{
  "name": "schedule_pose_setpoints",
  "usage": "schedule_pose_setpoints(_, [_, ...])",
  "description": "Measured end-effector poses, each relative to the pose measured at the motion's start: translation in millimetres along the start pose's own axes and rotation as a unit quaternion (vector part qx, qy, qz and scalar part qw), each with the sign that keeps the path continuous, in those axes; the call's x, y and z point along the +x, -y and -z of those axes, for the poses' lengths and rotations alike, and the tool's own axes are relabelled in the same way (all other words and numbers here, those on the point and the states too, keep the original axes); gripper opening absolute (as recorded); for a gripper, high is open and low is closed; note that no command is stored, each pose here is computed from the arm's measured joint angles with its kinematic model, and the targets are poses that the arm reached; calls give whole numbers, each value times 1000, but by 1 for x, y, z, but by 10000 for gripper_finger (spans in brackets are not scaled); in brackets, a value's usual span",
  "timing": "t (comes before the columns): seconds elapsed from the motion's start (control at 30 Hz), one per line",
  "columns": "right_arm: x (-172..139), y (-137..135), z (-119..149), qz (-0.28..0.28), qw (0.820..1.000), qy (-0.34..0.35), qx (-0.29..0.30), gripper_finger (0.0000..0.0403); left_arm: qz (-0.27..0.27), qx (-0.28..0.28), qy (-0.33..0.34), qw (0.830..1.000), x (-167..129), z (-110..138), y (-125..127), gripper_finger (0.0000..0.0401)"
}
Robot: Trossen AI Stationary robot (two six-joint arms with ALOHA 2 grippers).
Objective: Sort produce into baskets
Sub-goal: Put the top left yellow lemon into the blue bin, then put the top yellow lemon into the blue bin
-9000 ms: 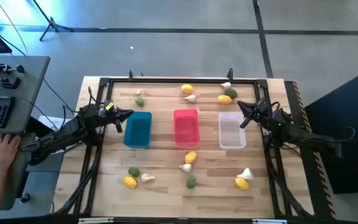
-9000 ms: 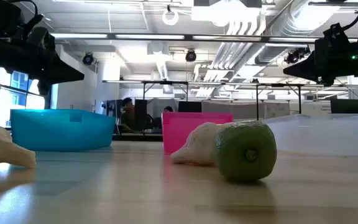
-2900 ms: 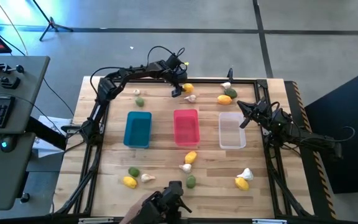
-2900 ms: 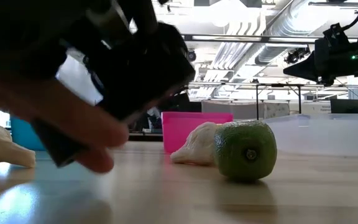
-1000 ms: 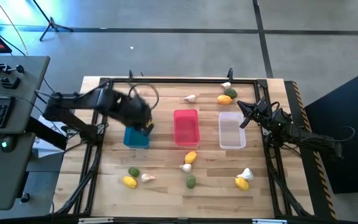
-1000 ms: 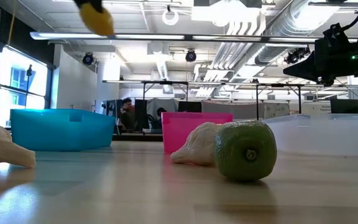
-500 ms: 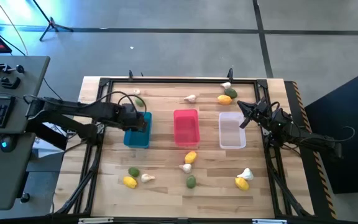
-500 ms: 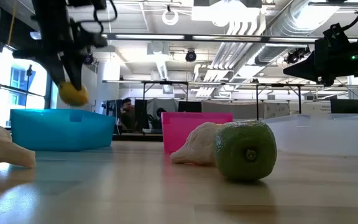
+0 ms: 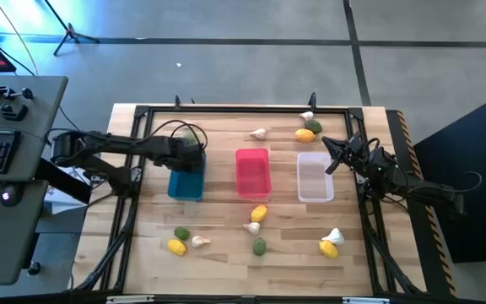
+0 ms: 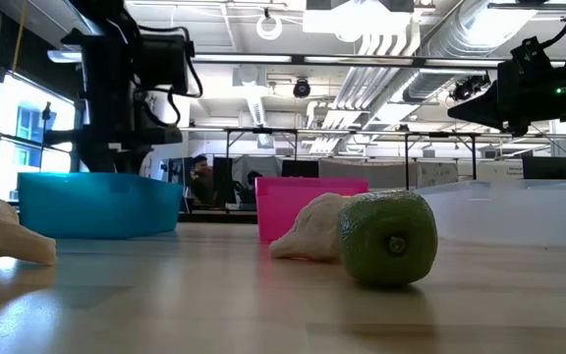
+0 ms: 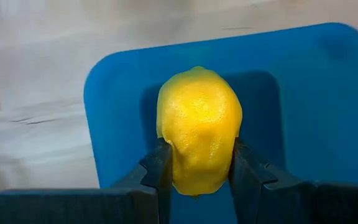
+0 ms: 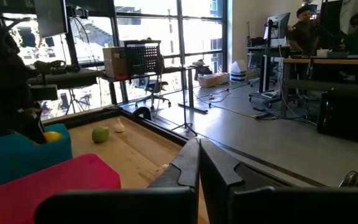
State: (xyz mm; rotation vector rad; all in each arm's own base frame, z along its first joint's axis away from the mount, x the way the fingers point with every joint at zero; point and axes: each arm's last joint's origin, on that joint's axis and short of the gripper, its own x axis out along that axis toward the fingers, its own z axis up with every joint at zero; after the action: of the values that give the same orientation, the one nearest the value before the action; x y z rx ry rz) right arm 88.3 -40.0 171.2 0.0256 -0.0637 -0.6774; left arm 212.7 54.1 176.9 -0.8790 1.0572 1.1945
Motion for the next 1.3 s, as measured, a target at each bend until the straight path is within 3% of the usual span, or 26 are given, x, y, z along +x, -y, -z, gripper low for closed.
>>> schedule_pose_setpoints(0.2, [0,0,0,0,1000,0,0,0,-3,-3,-17,1000,7,-3,2,104])
schedule_pose_setpoints(0.67, [0,0,0,0,1000,0,0,0,14,21,-53,998,7,-1,2,211])
schedule_pose_setpoints(0.97, [0,0,0,0,1000,0,0,0,41,23,-39,998,-13,-9,5,210])
schedule_pose_setpoints(1.3, [0,0,0,0,1000,0,0,0,165,101,19,981,-76,-17,13,167])
